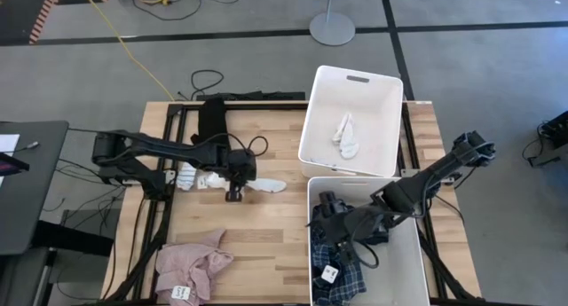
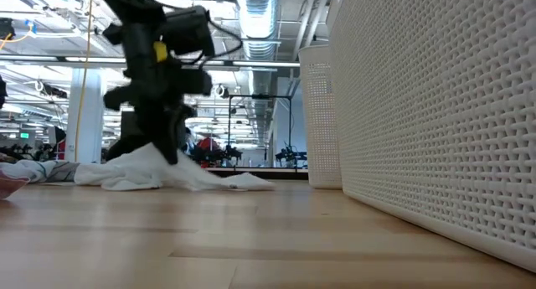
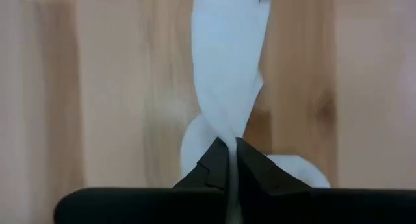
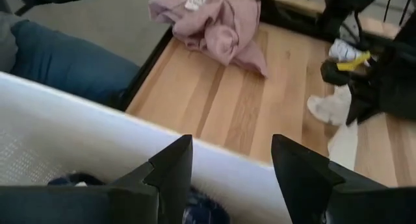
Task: Sort clothes
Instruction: Put the white sock into the top white laundry bin
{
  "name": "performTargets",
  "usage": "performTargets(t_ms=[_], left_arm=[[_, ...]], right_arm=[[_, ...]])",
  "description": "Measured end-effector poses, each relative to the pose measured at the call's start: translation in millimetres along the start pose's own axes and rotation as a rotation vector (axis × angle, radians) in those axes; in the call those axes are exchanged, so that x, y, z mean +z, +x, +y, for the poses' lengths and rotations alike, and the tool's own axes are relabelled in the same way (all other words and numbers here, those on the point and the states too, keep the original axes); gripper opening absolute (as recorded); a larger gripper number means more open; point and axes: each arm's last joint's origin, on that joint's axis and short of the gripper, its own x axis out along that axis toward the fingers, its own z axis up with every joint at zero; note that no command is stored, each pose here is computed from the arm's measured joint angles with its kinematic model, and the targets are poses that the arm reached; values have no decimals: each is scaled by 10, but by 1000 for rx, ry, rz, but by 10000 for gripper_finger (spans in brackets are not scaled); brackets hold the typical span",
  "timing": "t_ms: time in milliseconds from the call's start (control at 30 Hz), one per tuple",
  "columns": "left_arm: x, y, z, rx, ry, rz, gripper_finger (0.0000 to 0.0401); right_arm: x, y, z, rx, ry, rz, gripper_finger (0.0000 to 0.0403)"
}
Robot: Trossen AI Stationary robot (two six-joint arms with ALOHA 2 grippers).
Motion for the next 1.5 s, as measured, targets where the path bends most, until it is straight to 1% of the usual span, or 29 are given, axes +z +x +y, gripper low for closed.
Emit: performTargets(t_ms=[100,200,300,467,567,667,767,867,967,1100,1300,1500], left_arm=[[144,-188,-32,8,30,-51,3],[302,-464,-75,12,64,-134,2],[444,-797,-117,18,100,-237,2],[622,-1401,-240,2,222,-427,2],[719,-1714,-294,16,256,-521,2],[804,-1949,-332,31,283,-597,2],[869,-2107,-364,39,306,-674,1],[908,-2178,-388,35,331,-730,1],[933,-2199,-409,-14,359,-772,1],[970,-2159,-452,-45,380,-777,1],[1034,-2049,-543,-64,421,-756,1],[1042,-1997,-574,-53,456,-729,1]], right_arm=[[40,5,-20,-5,-22,-39,224],[84,10,-51,-16,-36,-81,224],[118,19,-105,-38,-49,-111,224],[159,44,-252,-108,-50,-143,224],[202,50,-335,-135,-56,-183,224],[243,55,-428,-166,-62,-222,224],[278,57,-524,-196,-60,-256,224],[300,63,-623,-229,-62,-278,224],[305,118,-729,-298,-54,-284,224],[303,229,-830,-381,-65,-288,224],[259,510,-884,-419,-102,-292,224],[220,699,-849,-408,-151,-297,224]])
